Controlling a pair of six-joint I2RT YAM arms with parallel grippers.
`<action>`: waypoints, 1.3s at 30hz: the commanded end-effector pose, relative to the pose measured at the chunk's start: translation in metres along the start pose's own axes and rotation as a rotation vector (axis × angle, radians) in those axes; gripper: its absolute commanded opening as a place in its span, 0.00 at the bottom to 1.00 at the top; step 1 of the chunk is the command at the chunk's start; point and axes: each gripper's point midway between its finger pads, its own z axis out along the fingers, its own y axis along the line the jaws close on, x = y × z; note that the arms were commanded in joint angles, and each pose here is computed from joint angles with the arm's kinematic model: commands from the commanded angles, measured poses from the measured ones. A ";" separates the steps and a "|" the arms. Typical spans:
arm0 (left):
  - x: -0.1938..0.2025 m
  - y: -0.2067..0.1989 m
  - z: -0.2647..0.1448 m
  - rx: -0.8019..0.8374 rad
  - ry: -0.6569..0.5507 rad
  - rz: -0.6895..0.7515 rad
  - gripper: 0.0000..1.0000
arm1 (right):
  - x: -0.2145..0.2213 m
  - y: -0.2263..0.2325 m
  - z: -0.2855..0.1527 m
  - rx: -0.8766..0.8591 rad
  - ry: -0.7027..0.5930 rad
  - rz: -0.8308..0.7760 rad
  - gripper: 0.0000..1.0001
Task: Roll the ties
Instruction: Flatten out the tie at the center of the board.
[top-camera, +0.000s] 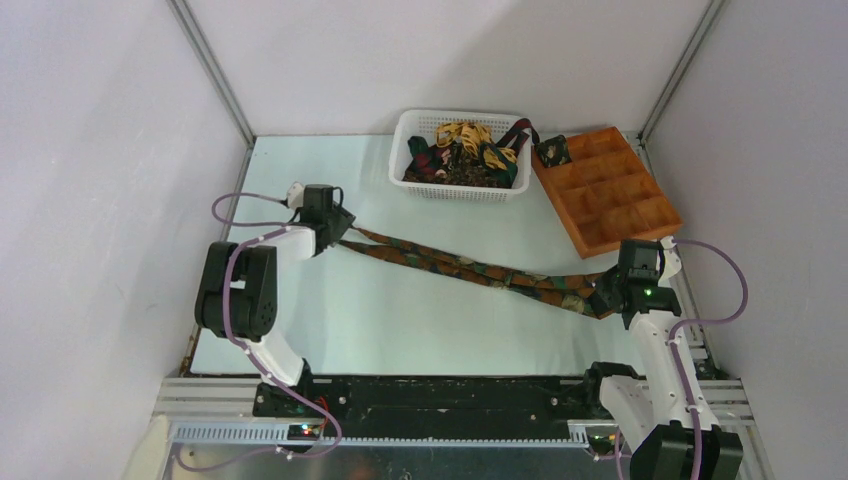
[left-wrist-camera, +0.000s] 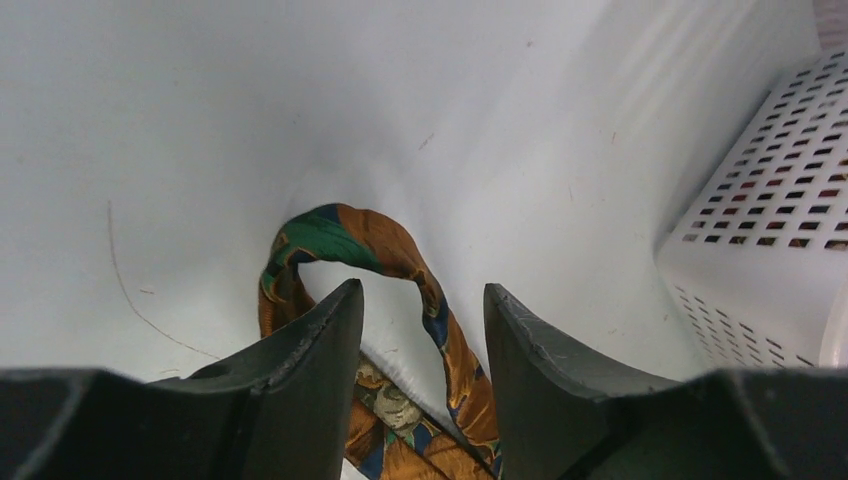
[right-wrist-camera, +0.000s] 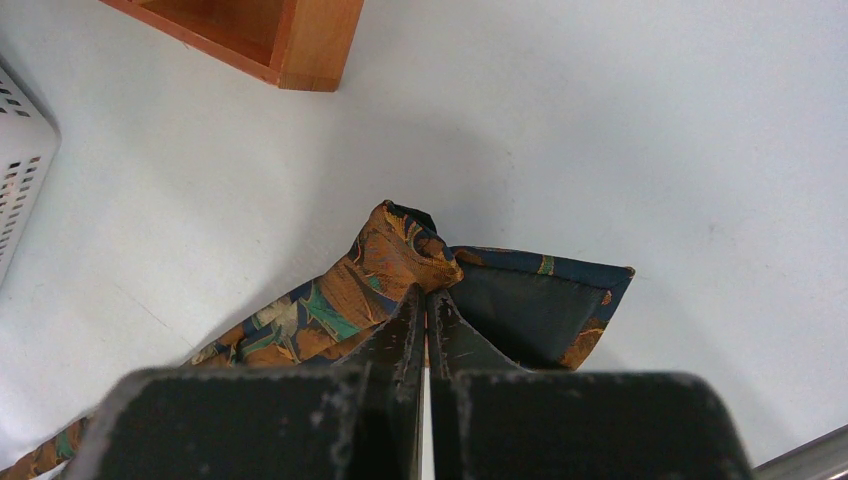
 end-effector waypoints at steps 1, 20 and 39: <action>-0.016 0.007 -0.002 -0.012 -0.039 -0.017 0.52 | -0.005 0.001 -0.002 -0.005 -0.021 -0.006 0.00; -0.028 0.027 0.003 -0.058 -0.060 -0.038 0.30 | -0.005 0.000 -0.002 -0.005 -0.021 -0.007 0.00; -0.058 -0.054 -0.034 0.354 -0.151 -0.032 0.00 | -0.020 0.003 -0.009 -0.040 -0.074 0.042 0.00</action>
